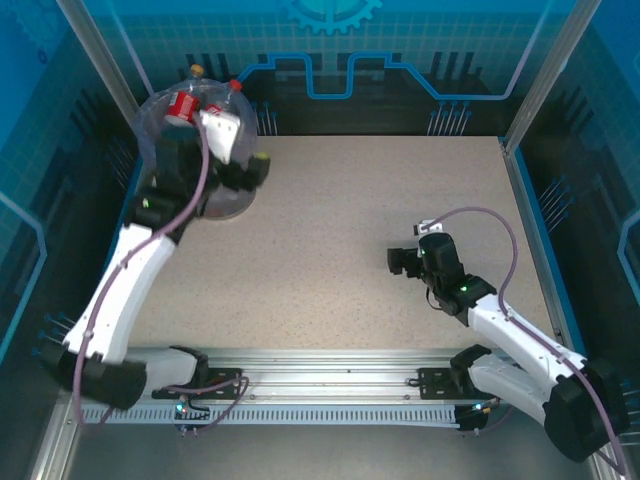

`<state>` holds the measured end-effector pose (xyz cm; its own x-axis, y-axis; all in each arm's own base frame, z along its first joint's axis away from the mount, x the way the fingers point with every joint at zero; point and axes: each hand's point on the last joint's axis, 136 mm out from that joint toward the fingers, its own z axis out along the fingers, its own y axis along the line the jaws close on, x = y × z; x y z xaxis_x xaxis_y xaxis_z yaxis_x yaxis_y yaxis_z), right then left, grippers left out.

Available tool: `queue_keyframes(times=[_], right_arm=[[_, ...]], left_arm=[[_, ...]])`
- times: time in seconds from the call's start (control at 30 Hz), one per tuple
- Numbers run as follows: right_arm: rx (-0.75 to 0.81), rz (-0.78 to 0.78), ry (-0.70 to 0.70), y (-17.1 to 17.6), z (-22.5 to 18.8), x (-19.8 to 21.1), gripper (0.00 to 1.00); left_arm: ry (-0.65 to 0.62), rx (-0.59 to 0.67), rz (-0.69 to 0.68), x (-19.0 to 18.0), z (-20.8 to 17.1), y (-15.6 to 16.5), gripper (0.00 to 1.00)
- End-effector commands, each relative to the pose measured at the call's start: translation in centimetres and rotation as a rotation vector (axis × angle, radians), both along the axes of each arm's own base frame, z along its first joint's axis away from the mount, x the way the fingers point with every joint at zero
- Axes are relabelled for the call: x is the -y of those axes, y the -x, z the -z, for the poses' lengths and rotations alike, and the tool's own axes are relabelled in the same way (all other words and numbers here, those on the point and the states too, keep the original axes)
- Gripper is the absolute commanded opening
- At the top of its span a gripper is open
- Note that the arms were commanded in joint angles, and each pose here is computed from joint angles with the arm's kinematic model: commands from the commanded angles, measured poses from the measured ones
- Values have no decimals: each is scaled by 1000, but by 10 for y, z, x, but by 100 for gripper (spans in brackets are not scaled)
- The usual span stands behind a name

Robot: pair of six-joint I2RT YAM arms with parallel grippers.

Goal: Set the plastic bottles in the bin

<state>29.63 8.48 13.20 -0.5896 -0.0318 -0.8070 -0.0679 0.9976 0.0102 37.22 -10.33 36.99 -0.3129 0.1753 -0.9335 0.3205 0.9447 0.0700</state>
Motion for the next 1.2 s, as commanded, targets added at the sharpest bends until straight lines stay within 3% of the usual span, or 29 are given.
queue_keyframes(times=[0.0,0.23,0.5,0.9,1.17], right_arm=[[62,74,130,-20,-15,28,100],[80,210,212,-31,-5,75,100],[165,223,249,-48,18,93,100],[329,158,228,-83,4,78,100],[345,97,126,-94,22,70,100]], left_arm=[[91,3,-121,-13,40,16,99],[64,-37,-326,-56,162,53,99],[78,-68,-390,-86,238,24,99],[62,-43,-385,-94,267,-35,99],[146,-20,-363,-101,277,-25,99]])
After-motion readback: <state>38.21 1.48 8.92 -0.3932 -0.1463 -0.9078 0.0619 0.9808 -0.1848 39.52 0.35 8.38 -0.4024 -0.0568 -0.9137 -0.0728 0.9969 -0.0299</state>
